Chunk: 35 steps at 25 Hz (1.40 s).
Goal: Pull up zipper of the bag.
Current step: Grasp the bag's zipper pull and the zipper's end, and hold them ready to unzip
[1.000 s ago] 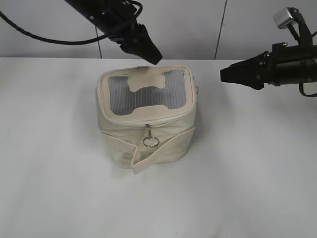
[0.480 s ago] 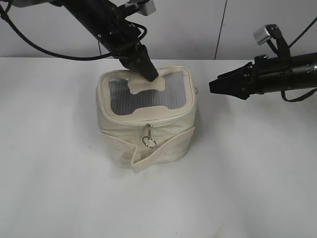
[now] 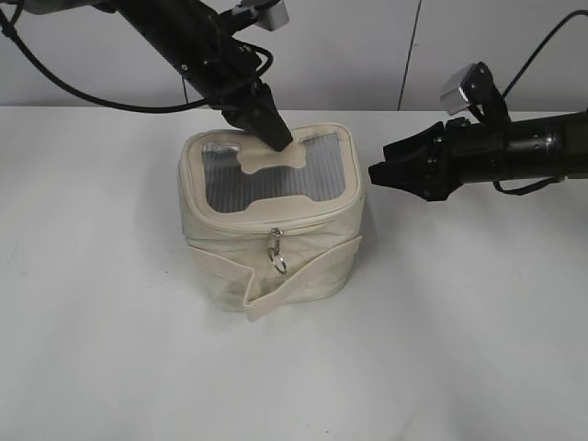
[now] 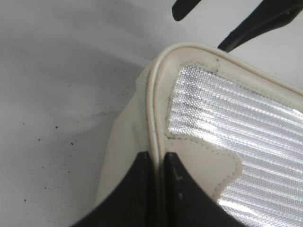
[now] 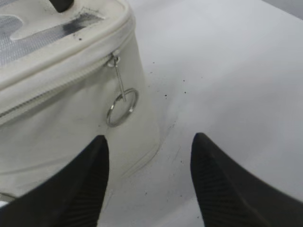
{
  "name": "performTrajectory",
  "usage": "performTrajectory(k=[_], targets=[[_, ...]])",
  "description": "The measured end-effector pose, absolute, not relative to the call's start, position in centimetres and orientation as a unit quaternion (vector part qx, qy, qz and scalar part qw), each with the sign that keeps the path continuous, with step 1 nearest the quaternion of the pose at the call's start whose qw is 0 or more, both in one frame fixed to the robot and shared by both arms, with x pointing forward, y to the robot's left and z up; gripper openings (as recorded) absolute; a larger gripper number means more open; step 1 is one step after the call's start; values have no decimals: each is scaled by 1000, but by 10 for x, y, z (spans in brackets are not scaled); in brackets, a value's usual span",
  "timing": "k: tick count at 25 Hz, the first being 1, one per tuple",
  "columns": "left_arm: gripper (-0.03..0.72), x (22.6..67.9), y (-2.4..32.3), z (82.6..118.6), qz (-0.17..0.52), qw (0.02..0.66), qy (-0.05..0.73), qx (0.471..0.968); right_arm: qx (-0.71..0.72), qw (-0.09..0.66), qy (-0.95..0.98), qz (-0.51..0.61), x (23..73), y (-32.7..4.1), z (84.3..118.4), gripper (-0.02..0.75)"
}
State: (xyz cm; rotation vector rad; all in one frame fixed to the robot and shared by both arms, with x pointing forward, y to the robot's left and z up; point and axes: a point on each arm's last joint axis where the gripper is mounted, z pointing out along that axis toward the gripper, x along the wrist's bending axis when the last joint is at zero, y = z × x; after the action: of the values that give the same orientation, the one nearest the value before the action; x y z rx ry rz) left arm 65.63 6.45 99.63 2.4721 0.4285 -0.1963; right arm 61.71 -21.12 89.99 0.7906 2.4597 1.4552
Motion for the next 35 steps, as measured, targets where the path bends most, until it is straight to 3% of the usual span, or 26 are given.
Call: performTrajectory(k=[14,17,19,21,23,35], targets=[[48,656,65,996,-74,307,162,935,257,137,845,449,622,-166,898,419],[48,656,65,996,-74,307,162,935,258,136,845,448,628,-161,892,358],[48,656,65,996,-75,307,162,935,254,136,847,447,632,-156,888,258],[47,656,65,996,-75,307,163,935,257,132,847,447,633,-153,886,106],[48,656,65,996,-74,306,163,935,272,118,845,444,632,-152,886,34],[43,657,65,996,-76,306,173,933,344,70,853,387,585,-168,914,9]])
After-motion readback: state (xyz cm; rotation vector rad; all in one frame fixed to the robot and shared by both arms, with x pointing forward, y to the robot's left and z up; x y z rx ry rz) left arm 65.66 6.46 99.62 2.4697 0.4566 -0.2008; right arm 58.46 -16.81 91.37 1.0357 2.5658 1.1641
